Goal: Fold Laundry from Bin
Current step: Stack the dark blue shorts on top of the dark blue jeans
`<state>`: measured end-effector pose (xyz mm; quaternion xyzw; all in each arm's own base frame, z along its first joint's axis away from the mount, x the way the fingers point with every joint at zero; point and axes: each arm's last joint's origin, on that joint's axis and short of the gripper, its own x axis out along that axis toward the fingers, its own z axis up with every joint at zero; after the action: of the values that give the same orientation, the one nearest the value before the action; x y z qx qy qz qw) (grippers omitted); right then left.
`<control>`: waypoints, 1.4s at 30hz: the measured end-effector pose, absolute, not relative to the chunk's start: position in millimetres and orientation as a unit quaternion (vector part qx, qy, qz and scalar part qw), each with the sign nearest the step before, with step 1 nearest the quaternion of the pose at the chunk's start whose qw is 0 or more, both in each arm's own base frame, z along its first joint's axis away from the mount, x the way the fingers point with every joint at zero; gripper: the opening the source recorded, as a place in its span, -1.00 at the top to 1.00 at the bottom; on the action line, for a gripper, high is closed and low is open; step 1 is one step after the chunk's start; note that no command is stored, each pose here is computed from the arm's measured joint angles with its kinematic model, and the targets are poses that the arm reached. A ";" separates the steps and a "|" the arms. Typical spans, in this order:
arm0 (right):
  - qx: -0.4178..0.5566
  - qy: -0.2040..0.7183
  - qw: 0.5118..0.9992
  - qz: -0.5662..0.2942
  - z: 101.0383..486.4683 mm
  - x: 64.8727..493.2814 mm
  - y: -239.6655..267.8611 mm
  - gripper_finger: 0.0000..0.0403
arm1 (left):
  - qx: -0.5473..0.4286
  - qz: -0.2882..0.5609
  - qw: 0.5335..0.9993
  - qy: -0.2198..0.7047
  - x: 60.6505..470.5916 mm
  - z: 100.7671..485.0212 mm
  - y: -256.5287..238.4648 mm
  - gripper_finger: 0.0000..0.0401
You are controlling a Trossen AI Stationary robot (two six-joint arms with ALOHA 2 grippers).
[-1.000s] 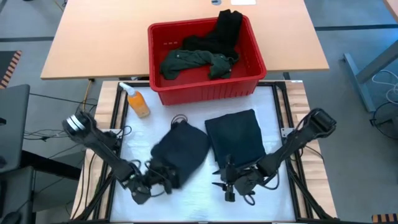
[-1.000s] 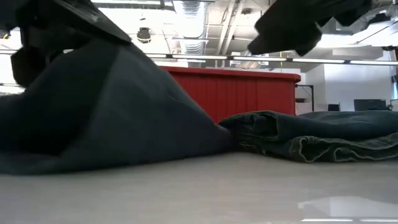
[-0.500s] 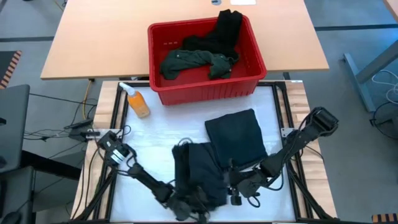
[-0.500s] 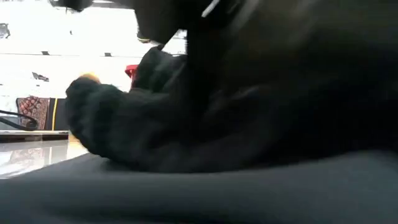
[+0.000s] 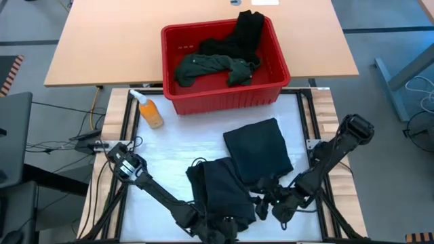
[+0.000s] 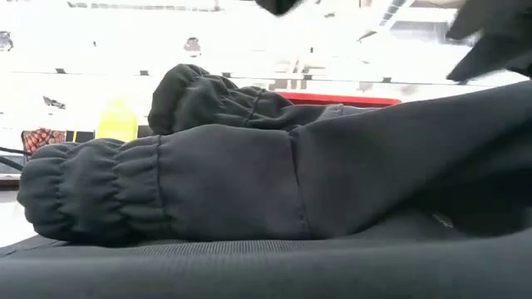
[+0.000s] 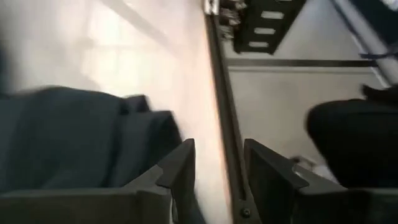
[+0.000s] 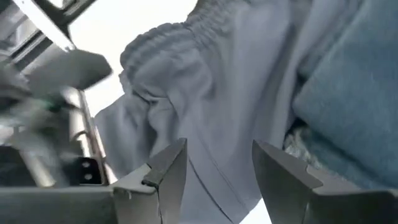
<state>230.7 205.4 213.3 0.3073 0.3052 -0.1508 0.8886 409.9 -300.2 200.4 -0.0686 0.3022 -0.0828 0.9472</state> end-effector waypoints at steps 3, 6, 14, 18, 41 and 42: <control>0.330 0.308 0.876 -0.171 201.2 234.3 209.0 -0.05 | -0.035 -0.036 0.952 0.301 389.9 220.3 -303.8 0.36; 0.353 0.319 0.858 -0.193 189.8 237.6 209.4 -0.09 | -0.023 0.052 0.951 0.305 365.7 232.1 -305.2 0.36; 0.347 0.345 0.849 -0.199 181.5 244.5 204.1 -0.24 | -0.056 0.188 0.921 0.336 322.5 250.8 -287.4 0.35; 0.337 0.372 0.845 -0.182 181.4 246.7 201.2 -0.34 | -0.025 0.256 0.897 0.360 290.7 270.1 -266.5 0.29; 0.350 0.359 0.846 -0.181 182.2 233.9 214.6 -0.43 | -0.427 0.074 0.880 0.193 161.3 274.6 -84.5 0.42; 0.354 0.359 0.844 -0.184 182.0 232.7 215.3 -0.43 | -0.444 0.050 0.877 0.176 160.8 264.2 -84.8 0.41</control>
<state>232.7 215.3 182.0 0.3543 0.3590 -0.1839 0.8437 160.8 -84.8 264.2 -0.4441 0.1760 0.0505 0.8771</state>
